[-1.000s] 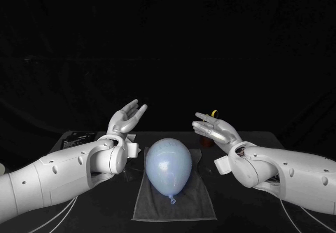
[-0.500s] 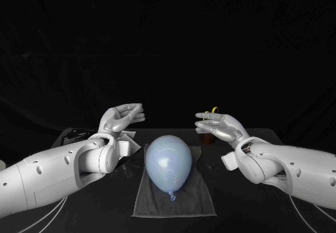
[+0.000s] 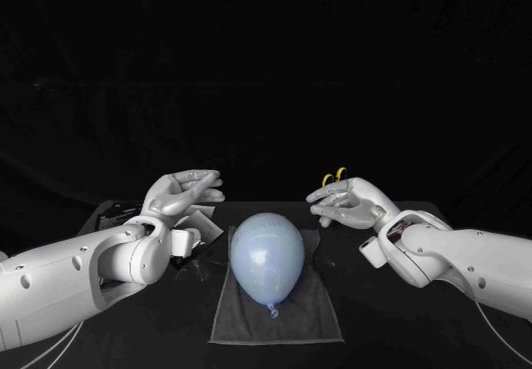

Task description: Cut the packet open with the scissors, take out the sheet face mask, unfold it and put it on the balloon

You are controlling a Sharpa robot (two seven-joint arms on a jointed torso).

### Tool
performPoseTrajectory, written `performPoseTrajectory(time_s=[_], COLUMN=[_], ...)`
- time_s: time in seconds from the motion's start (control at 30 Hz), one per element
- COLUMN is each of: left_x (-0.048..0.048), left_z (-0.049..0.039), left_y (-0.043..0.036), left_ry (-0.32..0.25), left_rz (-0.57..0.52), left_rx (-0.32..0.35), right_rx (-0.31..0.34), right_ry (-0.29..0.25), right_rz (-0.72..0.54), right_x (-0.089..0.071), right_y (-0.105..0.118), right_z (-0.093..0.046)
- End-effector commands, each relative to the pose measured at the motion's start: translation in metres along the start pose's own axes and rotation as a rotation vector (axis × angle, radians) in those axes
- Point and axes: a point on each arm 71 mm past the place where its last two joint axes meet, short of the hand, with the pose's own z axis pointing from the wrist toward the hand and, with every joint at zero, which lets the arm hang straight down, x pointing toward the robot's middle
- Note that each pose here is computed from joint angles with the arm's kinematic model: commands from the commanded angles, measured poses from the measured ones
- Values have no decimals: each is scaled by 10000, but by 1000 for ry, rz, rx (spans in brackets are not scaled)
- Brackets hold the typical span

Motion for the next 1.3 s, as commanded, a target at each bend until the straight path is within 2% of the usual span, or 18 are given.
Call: performPoseTrajectory(time_s=[0.03, 0.27, 0.4, 0.57, 0.67, 0.77, 0.93, 1.1, 1.3], left_x=[51, 17, -8, -19, -7, 3, 13, 15, 39], left_z=[-42, -74, -67, -66, -61, -58, -45, -21, -9], left_y=[-40, -126, -182, -233, -256, -272, -280, -270, -265], left_ry=[66, 75, 73, 71, 75, 78, 80, 79, 83], left_rz=[-31, -32, -27, -24, -25, -26, -26, -25, -27], left_rx=[-6, 2, 10, 18, 23, 26, 28, 27, 27], right_rx=[9, 61, 70, 83, 96, 105, 106, 112, 129], right_ry=[2, -43, -67, -86, -103, -110, -106, -71, -33], right_rz=[-92, -135, -173, -272, -338, -390, -469, -590, -758], right_x=[-49, -269, -474, -829, -980, -1065, -1194, -1394, -1544], right_y=[12, -6, 5, 68, 98, 125, 184, 306, 390], right_z=[0, 58, 111, 182, 192, 194, 254, 429, 630])
